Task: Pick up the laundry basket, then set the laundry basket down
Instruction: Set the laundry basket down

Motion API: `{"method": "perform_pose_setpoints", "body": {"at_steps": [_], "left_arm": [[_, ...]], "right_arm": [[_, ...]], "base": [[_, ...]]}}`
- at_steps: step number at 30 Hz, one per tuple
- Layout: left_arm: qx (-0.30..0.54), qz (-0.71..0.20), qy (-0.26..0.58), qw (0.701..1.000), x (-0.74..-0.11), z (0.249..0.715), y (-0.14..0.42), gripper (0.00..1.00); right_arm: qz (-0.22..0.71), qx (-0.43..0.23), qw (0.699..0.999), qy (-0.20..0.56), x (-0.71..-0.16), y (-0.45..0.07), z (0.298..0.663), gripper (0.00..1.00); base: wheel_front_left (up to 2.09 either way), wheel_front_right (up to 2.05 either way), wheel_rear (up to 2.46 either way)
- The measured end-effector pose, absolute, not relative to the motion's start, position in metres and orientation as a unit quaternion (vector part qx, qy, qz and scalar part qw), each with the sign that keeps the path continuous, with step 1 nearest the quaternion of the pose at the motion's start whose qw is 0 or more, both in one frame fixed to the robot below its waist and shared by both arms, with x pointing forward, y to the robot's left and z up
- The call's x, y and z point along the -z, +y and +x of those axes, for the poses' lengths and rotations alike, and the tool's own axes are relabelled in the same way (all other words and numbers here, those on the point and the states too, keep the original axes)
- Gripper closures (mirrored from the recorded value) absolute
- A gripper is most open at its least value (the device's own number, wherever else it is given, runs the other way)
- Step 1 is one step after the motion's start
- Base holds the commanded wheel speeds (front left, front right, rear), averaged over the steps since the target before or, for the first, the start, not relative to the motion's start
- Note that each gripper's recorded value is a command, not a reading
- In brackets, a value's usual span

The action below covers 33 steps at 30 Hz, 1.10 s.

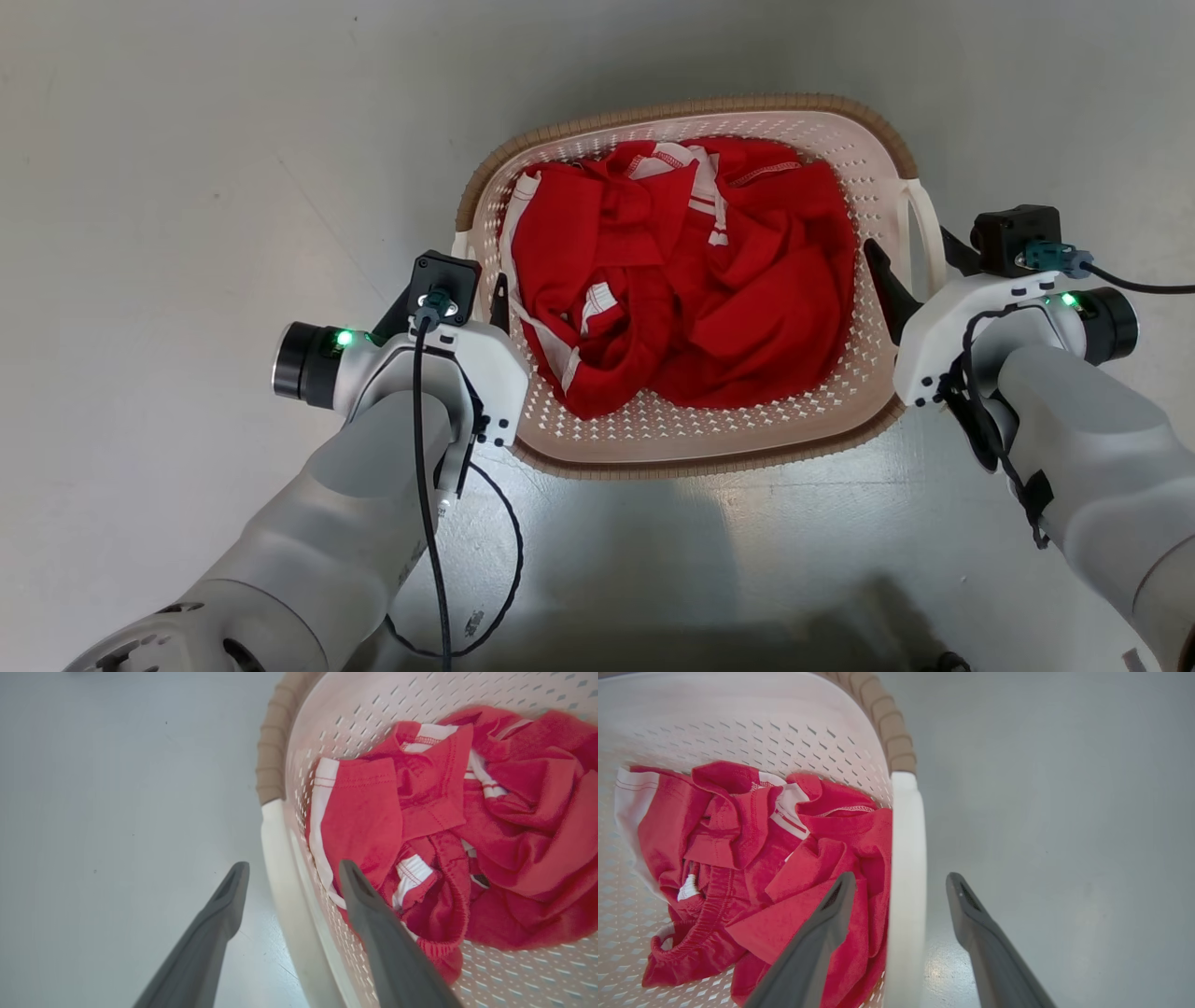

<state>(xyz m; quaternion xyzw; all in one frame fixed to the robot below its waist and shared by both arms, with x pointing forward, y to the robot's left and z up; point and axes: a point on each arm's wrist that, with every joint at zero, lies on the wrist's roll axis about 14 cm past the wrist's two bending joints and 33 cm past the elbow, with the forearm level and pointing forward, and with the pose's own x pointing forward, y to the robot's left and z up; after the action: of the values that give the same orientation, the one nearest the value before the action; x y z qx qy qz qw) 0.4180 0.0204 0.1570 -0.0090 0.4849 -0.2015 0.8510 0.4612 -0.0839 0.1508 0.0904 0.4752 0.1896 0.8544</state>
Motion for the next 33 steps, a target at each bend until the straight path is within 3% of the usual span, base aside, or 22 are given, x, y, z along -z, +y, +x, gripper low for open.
{"method": "perform_pose_setpoints", "body": {"at_steps": [15,33], "left_arm": [[0.196,-0.022,0.461,0.865,-0.187,0.424,0.018,0.0],[0.162,-0.048,0.413,0.895,-0.257,0.403,0.034,0.0]], "right_arm": [[0.08,-0.2,0.868,0.447,-0.183,-0.08,0.469,0.0],[0.075,-0.187,0.9,0.387,-0.27,-0.086,0.45,0.0]], "base": [[0.0,0.0,0.0],[0.0,0.0,0.0]]}}
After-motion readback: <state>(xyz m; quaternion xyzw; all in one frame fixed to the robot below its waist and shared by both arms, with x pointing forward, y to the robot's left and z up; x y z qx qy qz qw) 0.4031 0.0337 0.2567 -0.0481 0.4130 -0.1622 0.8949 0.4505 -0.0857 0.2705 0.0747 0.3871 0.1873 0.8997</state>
